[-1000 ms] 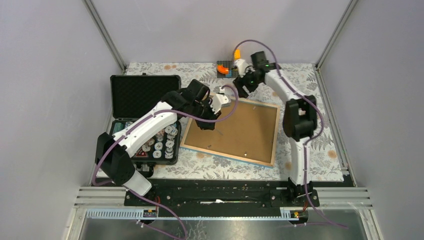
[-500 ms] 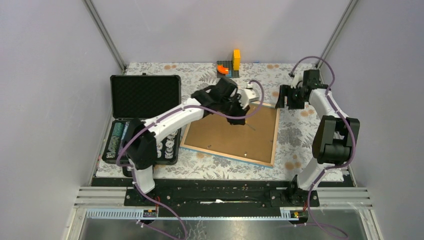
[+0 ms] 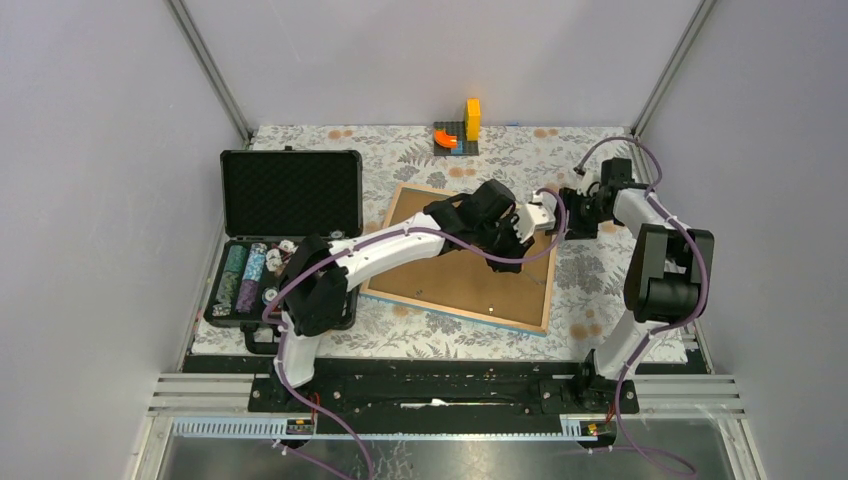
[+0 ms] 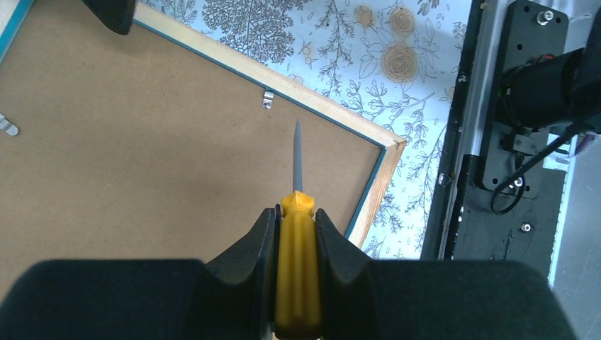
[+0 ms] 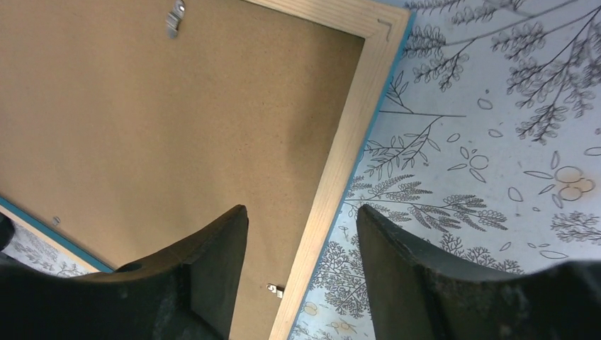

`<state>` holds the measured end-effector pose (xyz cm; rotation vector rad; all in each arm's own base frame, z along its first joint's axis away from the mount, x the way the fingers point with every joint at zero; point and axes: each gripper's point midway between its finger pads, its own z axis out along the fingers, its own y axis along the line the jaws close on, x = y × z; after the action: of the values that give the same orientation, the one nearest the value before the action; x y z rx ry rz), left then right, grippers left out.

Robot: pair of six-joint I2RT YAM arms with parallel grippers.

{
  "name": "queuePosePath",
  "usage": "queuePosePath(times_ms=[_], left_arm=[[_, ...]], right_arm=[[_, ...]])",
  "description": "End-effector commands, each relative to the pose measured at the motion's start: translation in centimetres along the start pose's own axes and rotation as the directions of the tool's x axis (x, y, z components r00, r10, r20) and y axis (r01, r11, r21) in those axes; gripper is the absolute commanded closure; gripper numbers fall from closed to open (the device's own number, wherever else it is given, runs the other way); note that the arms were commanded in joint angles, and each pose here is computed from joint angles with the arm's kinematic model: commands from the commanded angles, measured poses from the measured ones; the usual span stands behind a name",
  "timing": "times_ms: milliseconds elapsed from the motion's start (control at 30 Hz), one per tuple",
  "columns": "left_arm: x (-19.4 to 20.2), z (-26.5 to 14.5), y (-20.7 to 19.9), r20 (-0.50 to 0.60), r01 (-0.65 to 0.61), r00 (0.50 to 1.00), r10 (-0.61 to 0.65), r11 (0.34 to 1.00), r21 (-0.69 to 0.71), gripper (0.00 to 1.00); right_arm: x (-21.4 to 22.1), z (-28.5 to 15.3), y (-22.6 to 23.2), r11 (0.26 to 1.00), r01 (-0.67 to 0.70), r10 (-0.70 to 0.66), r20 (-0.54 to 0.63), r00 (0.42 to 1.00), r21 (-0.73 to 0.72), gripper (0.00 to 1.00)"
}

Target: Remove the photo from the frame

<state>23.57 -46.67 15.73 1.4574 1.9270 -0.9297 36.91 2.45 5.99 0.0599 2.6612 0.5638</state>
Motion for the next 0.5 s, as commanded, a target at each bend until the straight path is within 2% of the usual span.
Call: queuePosePath(times_ms=[0,467], left_arm=[[-3.3,0.4,0.4,0.084,-0.027,0.996,0.032,0.998,-0.06,1.0],[-2.2,3.3,-0.6,0.042,-0.032,0.999,0.035,0.997,-0.068,1.0]], right_arm=[[1.4,1.4,-0.6,0.999,-0.037,0.037,-0.041,0.998,-0.01,0.38],[3.3,3.3,-1.4,0.998,-0.058,0.057,-0.099,0.993,-0.013,0.58]])
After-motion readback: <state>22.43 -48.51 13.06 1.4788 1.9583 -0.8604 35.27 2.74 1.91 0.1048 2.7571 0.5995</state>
